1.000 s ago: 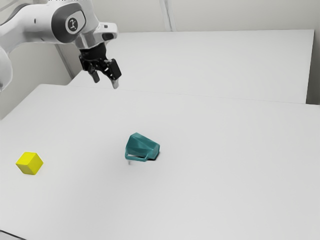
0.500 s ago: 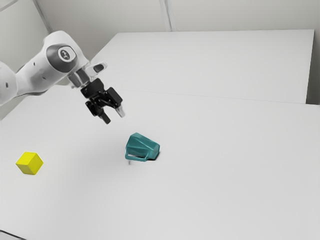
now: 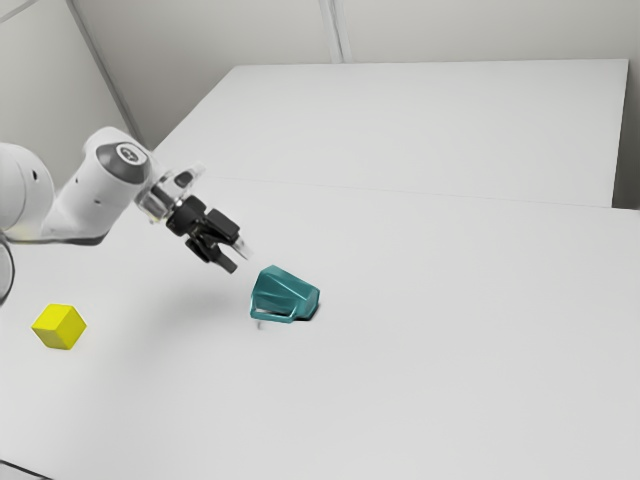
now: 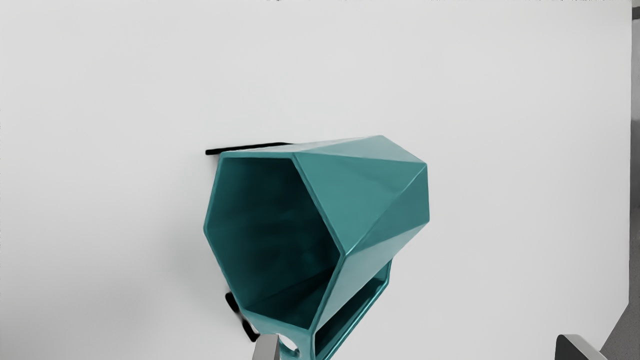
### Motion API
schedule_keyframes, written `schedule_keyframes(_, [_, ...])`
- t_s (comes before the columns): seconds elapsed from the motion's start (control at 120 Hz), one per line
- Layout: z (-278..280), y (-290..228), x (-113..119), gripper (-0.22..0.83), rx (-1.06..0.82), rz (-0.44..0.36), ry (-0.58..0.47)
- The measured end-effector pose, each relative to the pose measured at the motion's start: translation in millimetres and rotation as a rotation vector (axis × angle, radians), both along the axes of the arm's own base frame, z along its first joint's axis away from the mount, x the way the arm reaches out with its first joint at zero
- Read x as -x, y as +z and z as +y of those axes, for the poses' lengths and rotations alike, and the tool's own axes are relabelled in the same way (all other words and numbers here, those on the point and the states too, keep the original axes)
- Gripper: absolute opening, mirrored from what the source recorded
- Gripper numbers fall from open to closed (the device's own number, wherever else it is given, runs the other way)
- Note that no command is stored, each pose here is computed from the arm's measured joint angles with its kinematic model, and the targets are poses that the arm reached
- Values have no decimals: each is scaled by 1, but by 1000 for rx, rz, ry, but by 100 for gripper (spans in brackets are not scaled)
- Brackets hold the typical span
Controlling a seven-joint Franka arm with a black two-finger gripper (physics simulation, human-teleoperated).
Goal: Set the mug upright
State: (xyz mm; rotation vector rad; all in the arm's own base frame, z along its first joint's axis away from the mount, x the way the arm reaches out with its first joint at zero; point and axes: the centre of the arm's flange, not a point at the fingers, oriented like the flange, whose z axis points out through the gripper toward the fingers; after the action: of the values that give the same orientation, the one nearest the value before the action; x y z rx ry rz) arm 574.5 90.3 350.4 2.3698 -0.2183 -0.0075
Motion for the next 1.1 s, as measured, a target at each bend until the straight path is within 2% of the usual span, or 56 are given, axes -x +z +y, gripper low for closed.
schedule_keyframes(0.242, [6, -40, -7, 62, 91, -46, -22])
schedule_keyframes(0.7, [-24, -65, -13, 61, 205, -129, -103])
schedule_keyframes(0.767, [-28, -66, -13, 56, 220, -135, -114])
schedule_keyframes(0.95, [-31, -73, -10, 33, 249, -140, -135])
schedule_keyframes(1.1, [-34, -70, -10, 9, 262, -155, -156])
